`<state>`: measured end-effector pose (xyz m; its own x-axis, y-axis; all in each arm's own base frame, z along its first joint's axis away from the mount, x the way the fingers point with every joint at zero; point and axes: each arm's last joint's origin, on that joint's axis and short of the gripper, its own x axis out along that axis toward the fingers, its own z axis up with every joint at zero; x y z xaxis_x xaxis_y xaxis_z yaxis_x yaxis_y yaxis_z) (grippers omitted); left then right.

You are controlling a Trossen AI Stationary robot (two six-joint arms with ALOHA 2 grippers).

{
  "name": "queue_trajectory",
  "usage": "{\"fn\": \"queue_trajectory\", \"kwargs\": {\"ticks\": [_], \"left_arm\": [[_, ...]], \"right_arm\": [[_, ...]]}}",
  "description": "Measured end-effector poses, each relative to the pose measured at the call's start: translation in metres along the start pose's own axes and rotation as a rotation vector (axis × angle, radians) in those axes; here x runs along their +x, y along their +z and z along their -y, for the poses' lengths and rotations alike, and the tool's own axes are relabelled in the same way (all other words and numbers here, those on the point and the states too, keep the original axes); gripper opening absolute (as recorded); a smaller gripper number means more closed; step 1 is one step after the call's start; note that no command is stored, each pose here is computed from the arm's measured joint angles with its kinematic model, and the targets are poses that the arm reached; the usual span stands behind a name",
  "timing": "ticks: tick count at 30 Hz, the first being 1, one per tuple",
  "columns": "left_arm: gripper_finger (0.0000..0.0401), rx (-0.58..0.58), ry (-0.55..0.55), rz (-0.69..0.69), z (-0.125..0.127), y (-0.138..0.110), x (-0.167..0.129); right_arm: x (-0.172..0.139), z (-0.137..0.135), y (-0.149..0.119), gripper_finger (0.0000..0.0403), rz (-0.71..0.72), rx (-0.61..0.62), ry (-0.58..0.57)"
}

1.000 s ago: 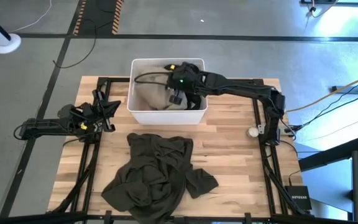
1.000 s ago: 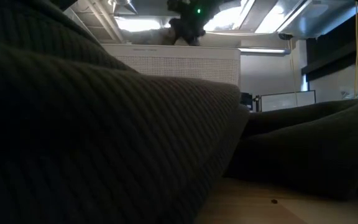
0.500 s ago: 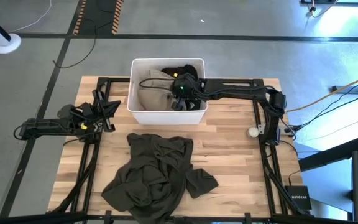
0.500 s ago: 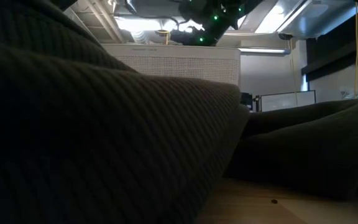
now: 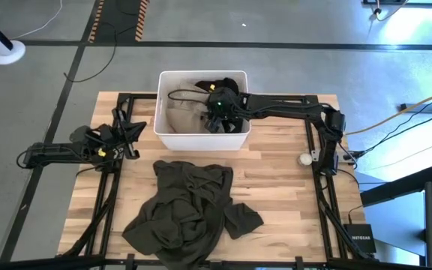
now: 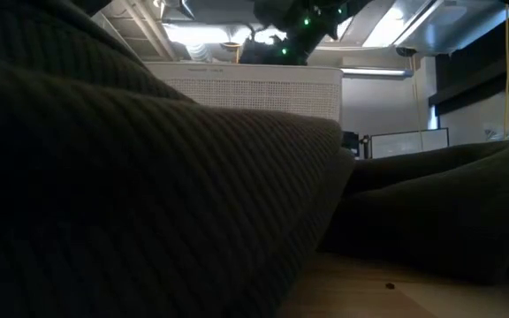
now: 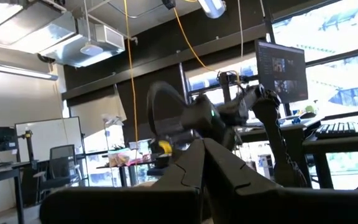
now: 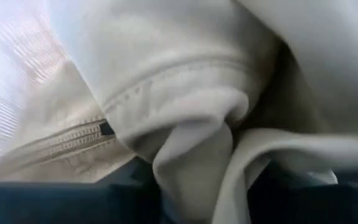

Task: Sort clothes
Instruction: Put the brown jacket into the white laundry organizer, then put the gray pants into the white laundry organizer

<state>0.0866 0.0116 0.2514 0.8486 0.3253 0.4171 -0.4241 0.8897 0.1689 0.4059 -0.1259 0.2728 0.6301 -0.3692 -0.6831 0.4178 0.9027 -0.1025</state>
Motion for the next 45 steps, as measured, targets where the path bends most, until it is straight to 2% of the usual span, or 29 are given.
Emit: {"fn": "queue_trajectory", "kwargs": {"ticks": [5, 9, 17, 20, 24, 28, 32, 39, 45], "left_arm": [[0.0, 0.006, -0.004, -0.013, 0.0, -0.001, 0.0], [0.0, 0.006, -0.005, -0.013, 0.0, -0.001, 0.0], [0.0, -0.002, -0.004, -0.013, 0.0, -0.001, 0.0], [0.0, -0.002, -0.004, -0.013, 0.0, -0.001, 0.0], [0.0, 0.0, -0.004, -0.013, 0.0, -0.001, 0.0], [0.0, -0.002, -0.005, -0.013, 0.0, -0.001, 0.0], [0.0, -0.003, -0.004, -0.013, 0.0, -0.001, 0.0], [0.0, -0.012, -0.004, -0.013, 0.0, -0.001, 0.0], [0.0, -0.011, -0.009, -0.028, 0.001, -0.003, 0.0]], "right_arm": [[-0.026, 0.003, 0.031, 0.0209, 0.044, -0.001, 0.015], [-0.057, 0.007, 0.052, 0.0237, 0.024, -0.005, 0.023], [-0.122, 0.011, 0.083, 0.0244, 0.045, -0.01, 0.035], [-0.145, 0.0, 0.09, 0.0244, 0.08, -0.031, 0.066], [-0.168, -0.029, 0.093, 0.0244, 0.121, -0.086, 0.148], [-0.186, -0.065, 0.087, 0.0244, 0.131, -0.158, 0.231], [-0.201, -0.102, 0.072, 0.0243, 0.082, -0.244, 0.3], [-0.215, -0.161, 0.033, 0.0243, -0.022, -0.373, 0.304], [-0.209, -0.2, -0.001, 0.0243, -0.081, -0.433, 0.301]]}}
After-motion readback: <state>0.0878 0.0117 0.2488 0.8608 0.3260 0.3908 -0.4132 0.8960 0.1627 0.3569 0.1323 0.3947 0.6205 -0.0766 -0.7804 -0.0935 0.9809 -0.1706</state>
